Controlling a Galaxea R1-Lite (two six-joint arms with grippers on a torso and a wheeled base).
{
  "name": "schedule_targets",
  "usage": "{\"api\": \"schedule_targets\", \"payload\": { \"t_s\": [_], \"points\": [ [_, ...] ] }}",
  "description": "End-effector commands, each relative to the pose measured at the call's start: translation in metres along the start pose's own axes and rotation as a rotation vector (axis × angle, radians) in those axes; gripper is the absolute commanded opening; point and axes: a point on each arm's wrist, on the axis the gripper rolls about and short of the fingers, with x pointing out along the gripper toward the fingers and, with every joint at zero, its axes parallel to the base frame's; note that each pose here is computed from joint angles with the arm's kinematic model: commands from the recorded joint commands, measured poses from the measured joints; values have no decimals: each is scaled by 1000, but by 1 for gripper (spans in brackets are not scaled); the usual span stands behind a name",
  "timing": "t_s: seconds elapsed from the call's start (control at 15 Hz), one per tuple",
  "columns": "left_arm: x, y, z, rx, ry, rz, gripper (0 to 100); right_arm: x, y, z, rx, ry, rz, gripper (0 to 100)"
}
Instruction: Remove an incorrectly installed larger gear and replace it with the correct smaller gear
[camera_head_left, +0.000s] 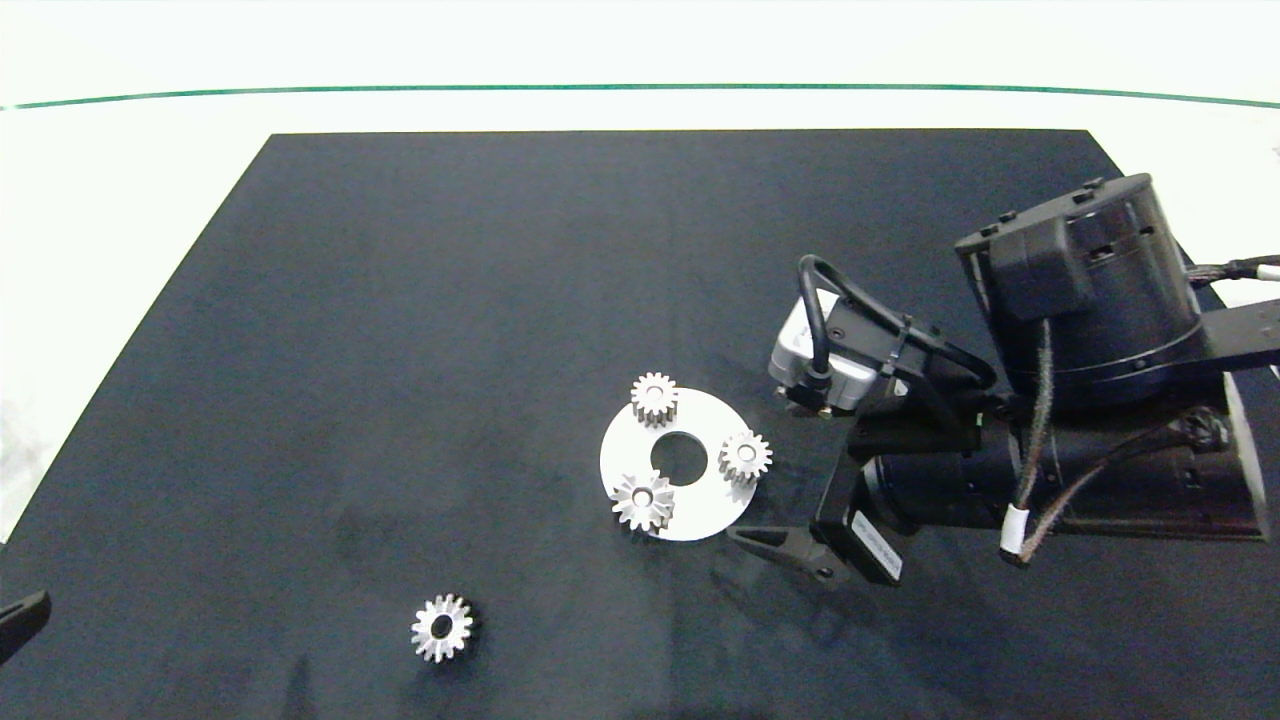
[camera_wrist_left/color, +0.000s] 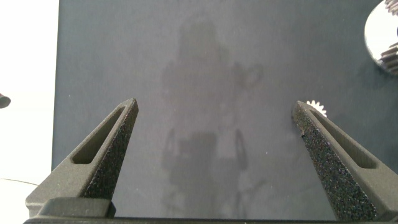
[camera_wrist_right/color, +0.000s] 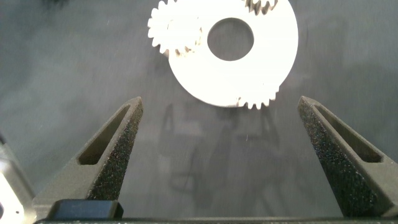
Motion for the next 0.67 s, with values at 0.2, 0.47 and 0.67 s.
{"api": "schedule_targets", "payload": {
  "t_s": [0.2, 0.47, 0.67],
  "points": [
    [-8, 1, 8, -5, -45, 1, 100, 38, 11, 12, -47, 29, 55, 100],
    [-11, 1, 12, -9, -65, 2, 100, 50, 15, 15, -116, 35, 65, 100],
    [-12, 1, 13, -9, -68, 2, 100, 54, 18, 14, -166, 48, 77, 100]
  ]
}}
